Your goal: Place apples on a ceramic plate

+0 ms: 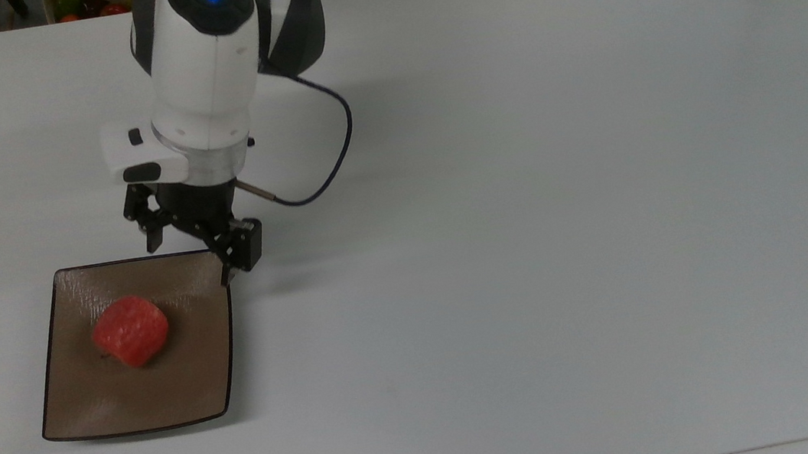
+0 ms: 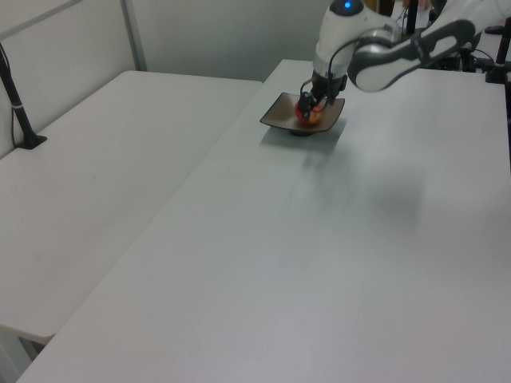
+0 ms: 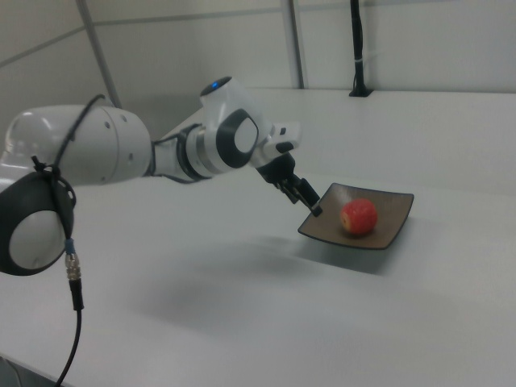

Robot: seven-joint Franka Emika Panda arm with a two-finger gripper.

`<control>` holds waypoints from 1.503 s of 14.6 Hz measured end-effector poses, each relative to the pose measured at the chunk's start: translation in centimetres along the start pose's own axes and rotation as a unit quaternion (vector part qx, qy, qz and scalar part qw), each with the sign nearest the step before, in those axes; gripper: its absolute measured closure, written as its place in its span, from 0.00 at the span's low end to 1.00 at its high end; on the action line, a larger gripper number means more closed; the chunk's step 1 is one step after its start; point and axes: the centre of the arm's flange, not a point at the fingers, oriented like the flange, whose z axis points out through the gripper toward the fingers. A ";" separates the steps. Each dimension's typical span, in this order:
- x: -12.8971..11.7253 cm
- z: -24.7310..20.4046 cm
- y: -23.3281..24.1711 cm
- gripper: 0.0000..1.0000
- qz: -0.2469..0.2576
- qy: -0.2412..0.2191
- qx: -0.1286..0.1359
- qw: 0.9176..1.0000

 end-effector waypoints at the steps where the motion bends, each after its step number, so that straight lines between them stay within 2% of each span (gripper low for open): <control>1: -0.1 -1.9 0.3 0.00 -0.014 -0.029 0.008 0.999; 3: -0.8 -5.0 0.7 0.00 -0.052 -0.077 0.020 0.995; 6: -2.6 -9.7 0.7 0.00 -0.123 -0.143 0.038 0.981; 8: -4.5 -13.7 0.9 0.00 -0.171 -0.174 0.048 0.969; 10: -6.1 -16.1 1.4 0.00 -0.190 -0.182 0.054 0.963; 13: -8.3 -18.8 3.0 0.00 -0.184 -0.185 0.079 0.962; 17: -8.5 -21.3 5.0 0.00 -0.157 -0.176 0.127 0.963; 22: -9.2 -20.4 4.3 0.00 -0.161 -0.183 0.129 0.961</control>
